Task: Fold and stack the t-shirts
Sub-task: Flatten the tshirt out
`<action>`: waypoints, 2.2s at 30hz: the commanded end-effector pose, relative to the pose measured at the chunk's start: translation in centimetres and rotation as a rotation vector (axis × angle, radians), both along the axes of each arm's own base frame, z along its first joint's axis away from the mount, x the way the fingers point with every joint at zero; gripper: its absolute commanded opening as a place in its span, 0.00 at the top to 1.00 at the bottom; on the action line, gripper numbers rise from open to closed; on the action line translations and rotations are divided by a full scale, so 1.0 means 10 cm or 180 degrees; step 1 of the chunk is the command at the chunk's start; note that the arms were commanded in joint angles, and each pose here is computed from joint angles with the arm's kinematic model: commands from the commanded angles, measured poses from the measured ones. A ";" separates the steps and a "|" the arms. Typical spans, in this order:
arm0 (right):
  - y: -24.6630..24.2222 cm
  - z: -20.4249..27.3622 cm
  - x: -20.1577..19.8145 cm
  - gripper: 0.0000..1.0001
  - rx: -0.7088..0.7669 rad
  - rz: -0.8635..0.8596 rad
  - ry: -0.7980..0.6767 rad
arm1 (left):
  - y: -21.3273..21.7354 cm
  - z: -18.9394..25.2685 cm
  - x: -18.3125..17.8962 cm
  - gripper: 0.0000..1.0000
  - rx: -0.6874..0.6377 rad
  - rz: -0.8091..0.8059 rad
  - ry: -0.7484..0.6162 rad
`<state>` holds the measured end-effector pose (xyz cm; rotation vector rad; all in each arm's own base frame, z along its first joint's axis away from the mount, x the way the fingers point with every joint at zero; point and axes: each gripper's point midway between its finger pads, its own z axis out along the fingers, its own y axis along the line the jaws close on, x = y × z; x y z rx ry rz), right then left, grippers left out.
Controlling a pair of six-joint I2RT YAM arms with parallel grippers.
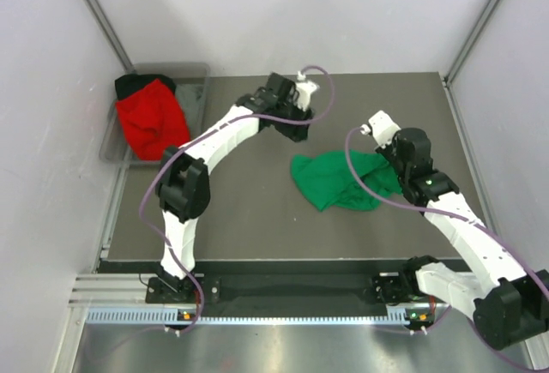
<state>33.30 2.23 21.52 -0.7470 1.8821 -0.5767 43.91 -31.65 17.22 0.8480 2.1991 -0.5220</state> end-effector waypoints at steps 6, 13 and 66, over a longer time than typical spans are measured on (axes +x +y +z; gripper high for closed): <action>-0.04 0.09 0.08 1.00 0.0339 -0.0078 -0.0173 | -0.17 -0.65 -1.05 0.39 0.0351 -0.0594 0.0427; 0.03 0.01 0.16 1.00 0.0511 -0.0069 -0.0109 | -0.27 -0.94 -1.51 0.41 0.0451 -0.0848 0.0693; 0.40 2.09 -1.07 1.00 0.1320 0.1330 -0.0872 | 1.43 1.83 -1.81 1.00 0.0468 -0.0564 -0.1686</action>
